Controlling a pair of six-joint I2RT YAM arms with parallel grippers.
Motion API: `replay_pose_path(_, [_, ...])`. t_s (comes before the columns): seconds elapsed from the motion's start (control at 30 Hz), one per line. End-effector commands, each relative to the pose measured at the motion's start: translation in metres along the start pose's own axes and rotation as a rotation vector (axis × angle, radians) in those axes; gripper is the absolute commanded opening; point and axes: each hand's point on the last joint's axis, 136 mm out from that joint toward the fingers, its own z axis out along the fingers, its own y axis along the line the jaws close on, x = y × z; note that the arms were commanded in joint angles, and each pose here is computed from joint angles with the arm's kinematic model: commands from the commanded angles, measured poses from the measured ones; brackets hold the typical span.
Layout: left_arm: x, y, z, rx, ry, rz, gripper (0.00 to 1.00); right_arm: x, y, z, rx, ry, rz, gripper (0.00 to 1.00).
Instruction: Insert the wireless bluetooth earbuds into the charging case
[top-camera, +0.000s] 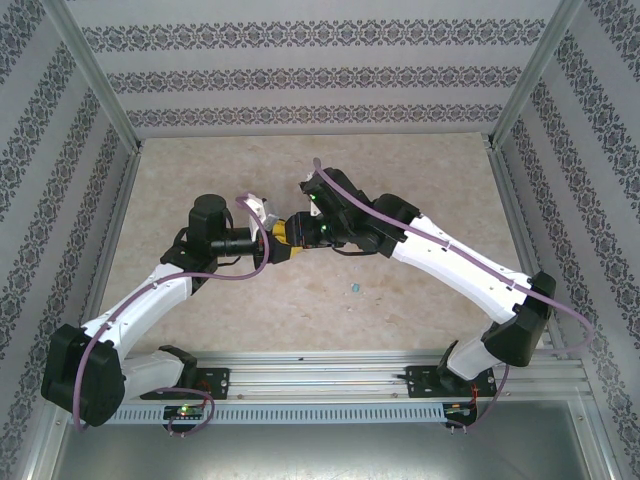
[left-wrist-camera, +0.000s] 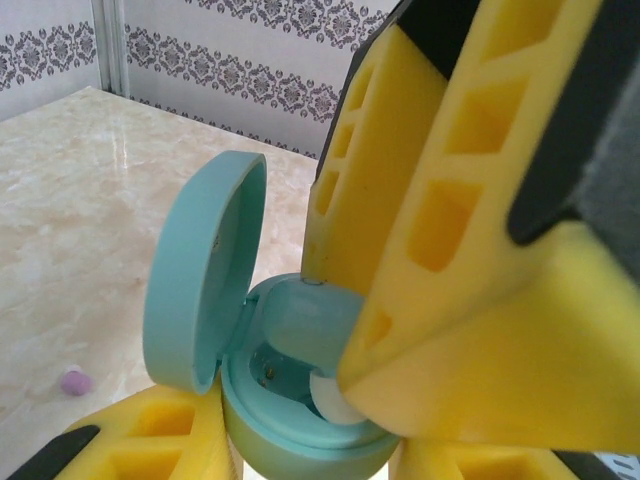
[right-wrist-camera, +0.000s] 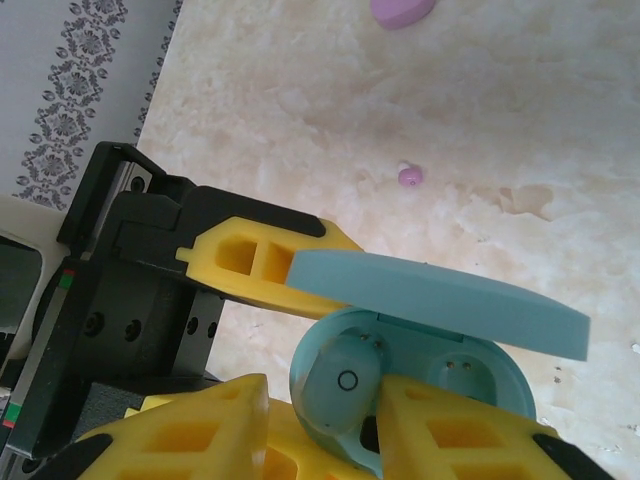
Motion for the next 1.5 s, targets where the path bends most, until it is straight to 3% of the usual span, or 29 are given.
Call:
replay_pose_path(0.0, [-0.024, -0.008, -0.001, 0.014, -0.048, 0.098, 0.20, 0.002, 0.008, -0.002, -0.015, 0.019, -0.021, 0.33])
replay_pose_path(0.8, [-0.019, -0.005, -0.003, -0.012, -0.030, 0.122, 0.20, -0.009, 0.000, -0.020, -0.022, -0.029, 0.102, 0.40])
replay_pose_path(1.47, [-0.017, -0.004, -0.003, -0.026, -0.022, 0.147, 0.20, -0.002, -0.018, 0.004, 0.050, 0.037, 0.153, 0.39])
